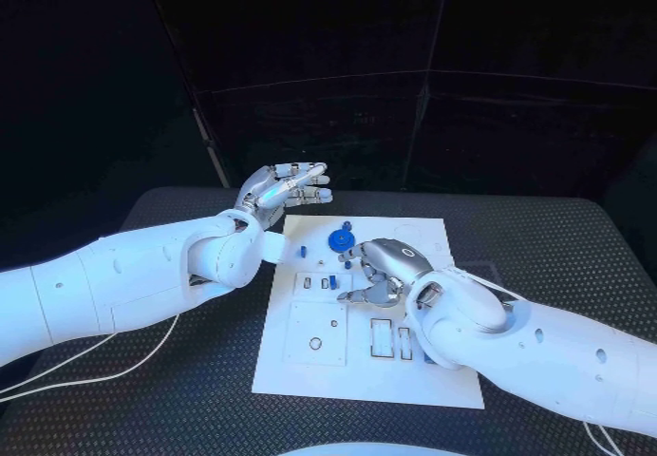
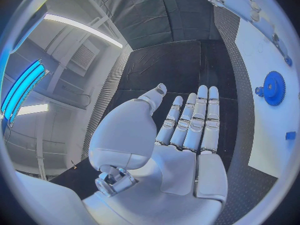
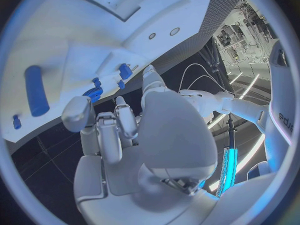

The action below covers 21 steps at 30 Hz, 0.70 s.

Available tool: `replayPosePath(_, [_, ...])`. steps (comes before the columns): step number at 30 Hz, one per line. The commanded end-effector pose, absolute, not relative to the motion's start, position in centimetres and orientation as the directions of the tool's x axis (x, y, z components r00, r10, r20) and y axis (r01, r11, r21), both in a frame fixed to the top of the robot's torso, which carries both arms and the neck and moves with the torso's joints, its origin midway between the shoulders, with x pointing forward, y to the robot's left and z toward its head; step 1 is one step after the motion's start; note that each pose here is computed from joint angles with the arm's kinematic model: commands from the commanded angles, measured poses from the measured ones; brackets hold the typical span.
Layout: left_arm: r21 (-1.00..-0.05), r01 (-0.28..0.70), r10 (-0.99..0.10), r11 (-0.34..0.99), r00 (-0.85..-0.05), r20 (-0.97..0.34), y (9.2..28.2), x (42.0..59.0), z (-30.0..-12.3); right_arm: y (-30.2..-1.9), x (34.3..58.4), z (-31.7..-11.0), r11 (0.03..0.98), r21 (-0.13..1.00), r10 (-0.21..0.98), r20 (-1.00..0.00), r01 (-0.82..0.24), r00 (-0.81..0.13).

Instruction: Assemble the parts on the task board

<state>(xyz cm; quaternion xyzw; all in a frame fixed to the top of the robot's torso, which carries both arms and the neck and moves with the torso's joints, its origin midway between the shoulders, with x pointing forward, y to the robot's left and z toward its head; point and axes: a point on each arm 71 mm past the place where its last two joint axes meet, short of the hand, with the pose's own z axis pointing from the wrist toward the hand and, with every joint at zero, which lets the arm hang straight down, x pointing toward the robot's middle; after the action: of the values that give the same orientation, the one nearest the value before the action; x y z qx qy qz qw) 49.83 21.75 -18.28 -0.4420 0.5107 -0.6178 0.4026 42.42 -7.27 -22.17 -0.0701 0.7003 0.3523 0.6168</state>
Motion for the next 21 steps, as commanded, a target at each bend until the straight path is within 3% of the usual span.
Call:
replayPosePath(1, [-0.993, 0.042, -0.940, -0.112, -0.330, 0.092, 21.9, 49.9, -18.3, -7.5, 41.7, -20.8, 0.664, 0.447, 0.410, -0.888, -0.600, -0.208])
replayPosePath(4, [-0.999, 0.030, -0.927, -0.040, -0.375, 0.026, 22.4, 49.9, -18.6, -8.9, 41.6, -19.6, 0.624, 0.524, 0.453, -0.847, -0.580, -0.277])
replayPosePath(9, [-0.986, -0.017, -0.873, 0.163, -0.467, -0.137, 22.9, 49.8, -19.4, -12.5, 42.5, -18.0, 0.614, 0.656, 0.518, -0.755, -0.439, -0.402])
replayPosePath(12, [-0.951, -0.051, -0.817, 0.304, -0.528, -0.233, 23.0, 49.7, -19.8, -14.5, 43.1, -17.2, 0.618, 0.687, 0.545, -0.725, -0.382, -0.421])
replayPosePath(18, [-0.772, -0.112, -0.637, 0.626, -0.645, -0.422, 22.5, 49.4, -20.9, -18.2, 44.6, -16.1, 0.619, 0.727, 0.611, -0.684, -0.297, -0.399])
replayPosePath(21, [-0.679, -0.128, -0.562, 0.723, -0.680, -0.471, 22.1, 49.3, -21.4, -18.8, 45.0, -15.9, 0.620, 0.732, 0.625, -0.679, -0.284, -0.386])
